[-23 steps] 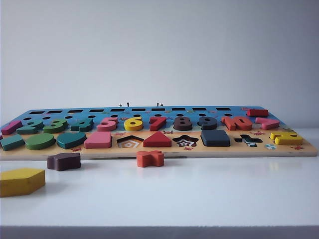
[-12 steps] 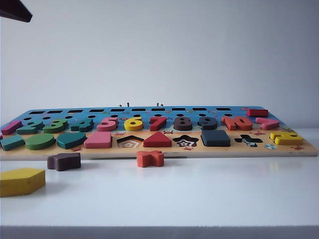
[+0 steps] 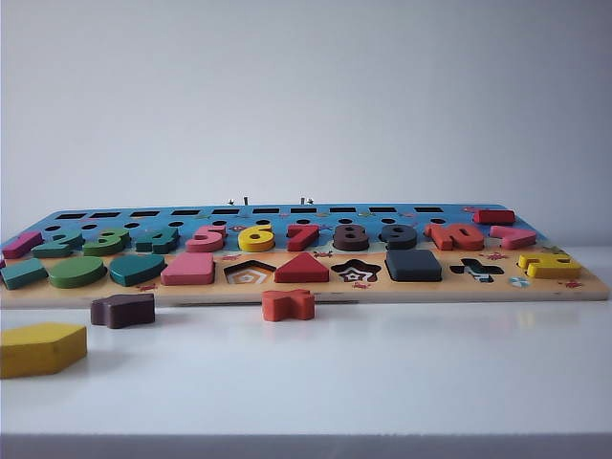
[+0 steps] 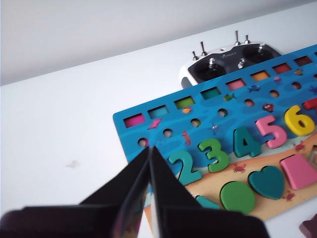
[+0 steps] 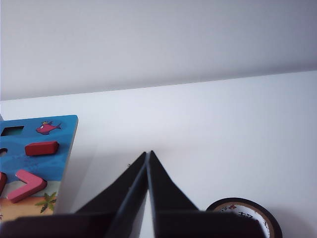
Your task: Insert the cube into the slot.
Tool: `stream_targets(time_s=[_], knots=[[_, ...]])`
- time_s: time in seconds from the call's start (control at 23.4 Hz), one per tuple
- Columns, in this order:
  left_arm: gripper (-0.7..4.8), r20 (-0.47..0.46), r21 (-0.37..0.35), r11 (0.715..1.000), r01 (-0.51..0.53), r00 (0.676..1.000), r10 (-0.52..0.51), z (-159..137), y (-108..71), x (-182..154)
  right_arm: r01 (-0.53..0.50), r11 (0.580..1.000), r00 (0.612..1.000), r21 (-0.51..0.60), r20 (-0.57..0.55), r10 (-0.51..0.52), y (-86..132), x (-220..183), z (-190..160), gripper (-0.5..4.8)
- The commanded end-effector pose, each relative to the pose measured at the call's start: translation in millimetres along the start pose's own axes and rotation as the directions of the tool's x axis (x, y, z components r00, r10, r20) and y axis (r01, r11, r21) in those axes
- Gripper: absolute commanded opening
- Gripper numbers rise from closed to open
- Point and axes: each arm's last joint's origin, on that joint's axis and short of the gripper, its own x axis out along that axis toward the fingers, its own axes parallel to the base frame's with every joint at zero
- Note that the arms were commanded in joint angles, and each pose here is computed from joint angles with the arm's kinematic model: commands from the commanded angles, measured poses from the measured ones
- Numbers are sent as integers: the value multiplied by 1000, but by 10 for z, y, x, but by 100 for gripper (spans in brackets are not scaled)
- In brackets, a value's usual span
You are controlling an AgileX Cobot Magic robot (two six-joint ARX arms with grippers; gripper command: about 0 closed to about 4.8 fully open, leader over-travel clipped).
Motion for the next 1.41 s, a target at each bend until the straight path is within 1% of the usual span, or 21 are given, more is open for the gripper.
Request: stream_targets(time_s=[0.04,0.09,0.21,0.47,0.9,1.16,1.2,1.41], knots=[[17,15,1,998,-57,998,57,-83,5,-16,7,1000,1000,-4,-3,-7,-4,-1,-4,-5],[17,17,0,995,-100,995,100,-162,7,-14,8,1000,1000,-5,-11,-8,-4,-1,-11,-5],[17,32,-13,987,-157,987,157,-275,13,2,8,1000,1000,-5,-12,-8,-4,-1,-12,-4],[17,22,-18,978,-206,978,206,-498,-3,40,9,1000,1000,-5,-10,-9,-5,-1,-10,-5],[17,31,-19,966,-257,966,258,-736,-22,74,8,1000,1000,-19,-4,-8,-4,-1,-4,-6],[17,47,-21,964,-265,963,265,-809,-33,76,7,1000,1000,-20,-2,-7,-4,-1,-2,-6],[17,53,-22,964,-265,962,266,-814,-34,74,3,999,1000,-36,-2,-3,-3,-1,-1,-7],[17,51,-22,964,-265,963,266,-832,-36,79,-17,999,1000,-37,4,17,3,-1,5,-7]])
